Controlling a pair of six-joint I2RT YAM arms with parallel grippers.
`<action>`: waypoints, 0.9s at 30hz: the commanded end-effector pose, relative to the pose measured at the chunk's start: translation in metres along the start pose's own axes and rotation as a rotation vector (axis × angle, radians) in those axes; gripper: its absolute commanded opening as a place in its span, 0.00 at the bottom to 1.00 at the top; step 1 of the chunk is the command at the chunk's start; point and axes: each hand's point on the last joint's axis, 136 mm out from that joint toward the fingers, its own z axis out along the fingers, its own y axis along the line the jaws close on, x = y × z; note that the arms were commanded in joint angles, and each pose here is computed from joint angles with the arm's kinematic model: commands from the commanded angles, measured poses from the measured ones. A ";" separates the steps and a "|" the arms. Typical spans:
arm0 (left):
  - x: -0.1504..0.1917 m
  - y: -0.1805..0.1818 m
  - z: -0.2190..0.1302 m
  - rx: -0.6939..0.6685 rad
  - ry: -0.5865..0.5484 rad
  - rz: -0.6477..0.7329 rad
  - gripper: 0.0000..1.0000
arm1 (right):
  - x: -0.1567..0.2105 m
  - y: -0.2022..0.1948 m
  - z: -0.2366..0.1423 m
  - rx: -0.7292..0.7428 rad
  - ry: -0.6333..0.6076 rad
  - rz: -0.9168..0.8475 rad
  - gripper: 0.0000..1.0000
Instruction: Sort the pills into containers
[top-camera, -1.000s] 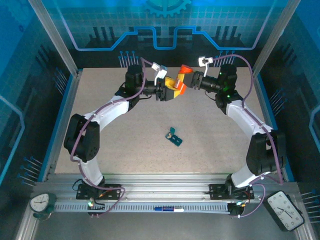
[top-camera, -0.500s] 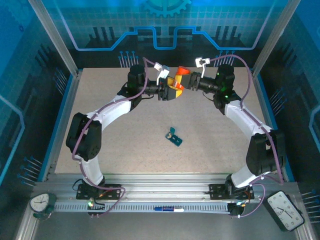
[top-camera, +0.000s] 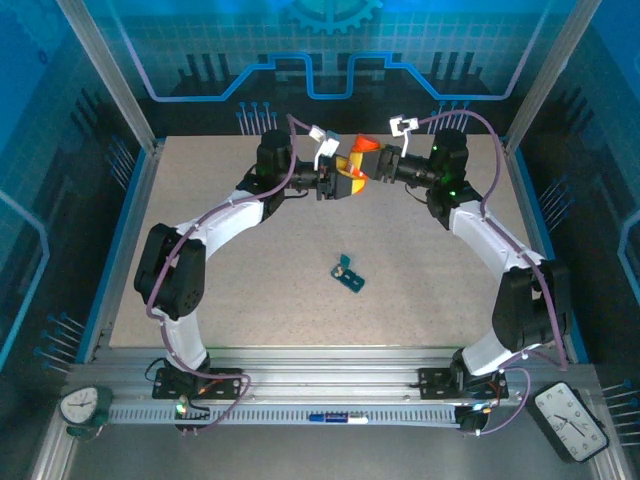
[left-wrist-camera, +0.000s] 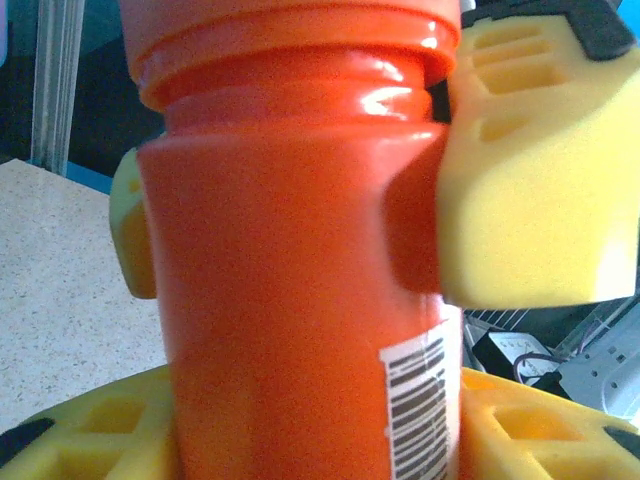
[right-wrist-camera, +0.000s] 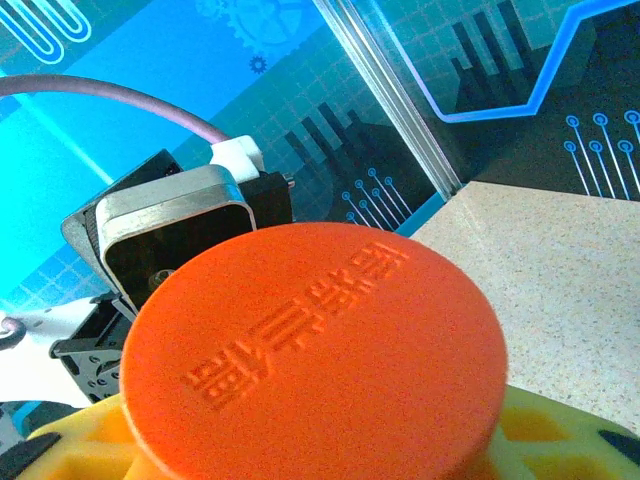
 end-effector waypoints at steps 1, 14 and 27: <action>-0.018 -0.015 0.004 0.060 -0.027 0.099 0.13 | -0.014 0.024 -0.007 -0.026 -0.007 -0.051 0.64; -0.036 -0.002 0.002 0.017 -0.067 0.220 0.00 | 0.013 0.023 -0.075 0.016 0.002 -0.015 0.79; -0.005 0.015 -0.003 -0.070 -0.121 0.445 0.00 | -0.050 0.023 -0.085 0.173 -0.020 -0.072 0.76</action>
